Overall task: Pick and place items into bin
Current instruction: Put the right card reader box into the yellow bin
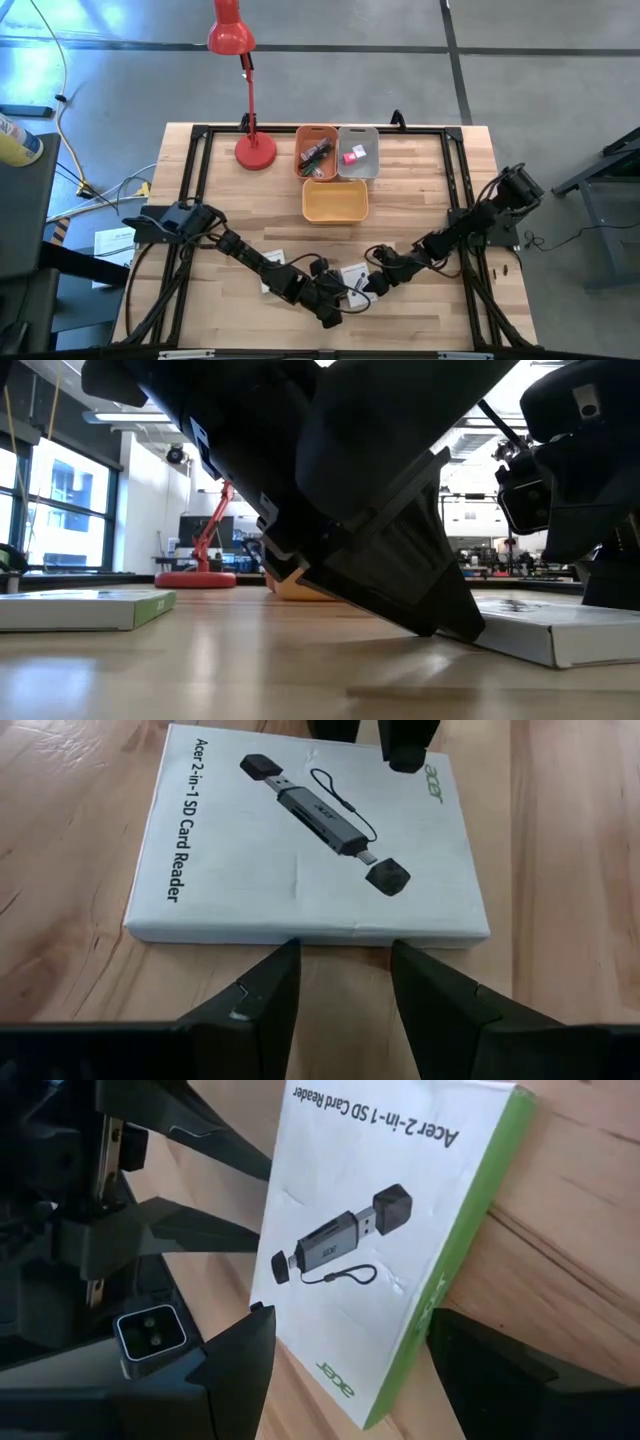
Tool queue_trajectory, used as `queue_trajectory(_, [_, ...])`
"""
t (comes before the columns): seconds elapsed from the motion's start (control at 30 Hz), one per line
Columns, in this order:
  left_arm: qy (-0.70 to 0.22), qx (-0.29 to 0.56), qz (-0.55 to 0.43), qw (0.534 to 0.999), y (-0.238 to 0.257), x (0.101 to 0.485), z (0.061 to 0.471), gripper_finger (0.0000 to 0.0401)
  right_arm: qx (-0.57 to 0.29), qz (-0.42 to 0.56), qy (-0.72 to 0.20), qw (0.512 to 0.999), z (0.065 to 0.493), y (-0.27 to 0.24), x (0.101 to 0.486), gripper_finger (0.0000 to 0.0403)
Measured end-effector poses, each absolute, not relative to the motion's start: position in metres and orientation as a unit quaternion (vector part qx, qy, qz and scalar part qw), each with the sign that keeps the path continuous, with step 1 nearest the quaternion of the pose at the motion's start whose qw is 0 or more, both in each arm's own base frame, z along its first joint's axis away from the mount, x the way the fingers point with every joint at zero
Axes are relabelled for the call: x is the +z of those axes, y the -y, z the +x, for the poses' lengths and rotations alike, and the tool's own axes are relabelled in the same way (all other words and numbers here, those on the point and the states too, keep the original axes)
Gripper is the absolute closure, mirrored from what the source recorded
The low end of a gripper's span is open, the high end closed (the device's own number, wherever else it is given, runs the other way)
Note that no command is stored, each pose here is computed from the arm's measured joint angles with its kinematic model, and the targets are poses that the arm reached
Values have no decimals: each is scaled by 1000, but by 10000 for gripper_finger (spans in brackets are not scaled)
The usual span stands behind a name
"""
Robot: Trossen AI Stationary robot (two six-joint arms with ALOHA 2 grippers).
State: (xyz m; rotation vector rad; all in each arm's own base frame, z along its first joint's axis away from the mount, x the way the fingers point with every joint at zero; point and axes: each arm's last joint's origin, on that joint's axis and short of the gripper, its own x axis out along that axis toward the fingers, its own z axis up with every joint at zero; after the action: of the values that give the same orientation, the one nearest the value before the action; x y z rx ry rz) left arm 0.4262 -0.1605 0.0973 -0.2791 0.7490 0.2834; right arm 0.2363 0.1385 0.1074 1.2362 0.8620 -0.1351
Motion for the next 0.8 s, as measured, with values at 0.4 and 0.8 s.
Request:
queue_trajectory(0.4, [-372, 134, -95, 913, 157, 119, 420, 252, -66, 556, -394, 729, 236, -138, 106, 151])
queue_trajectory(0.8, [-342, 146, -89, 924, 159, 131, 428, 252, -66, 554, -394, 731, 236, -138, 106, 151])
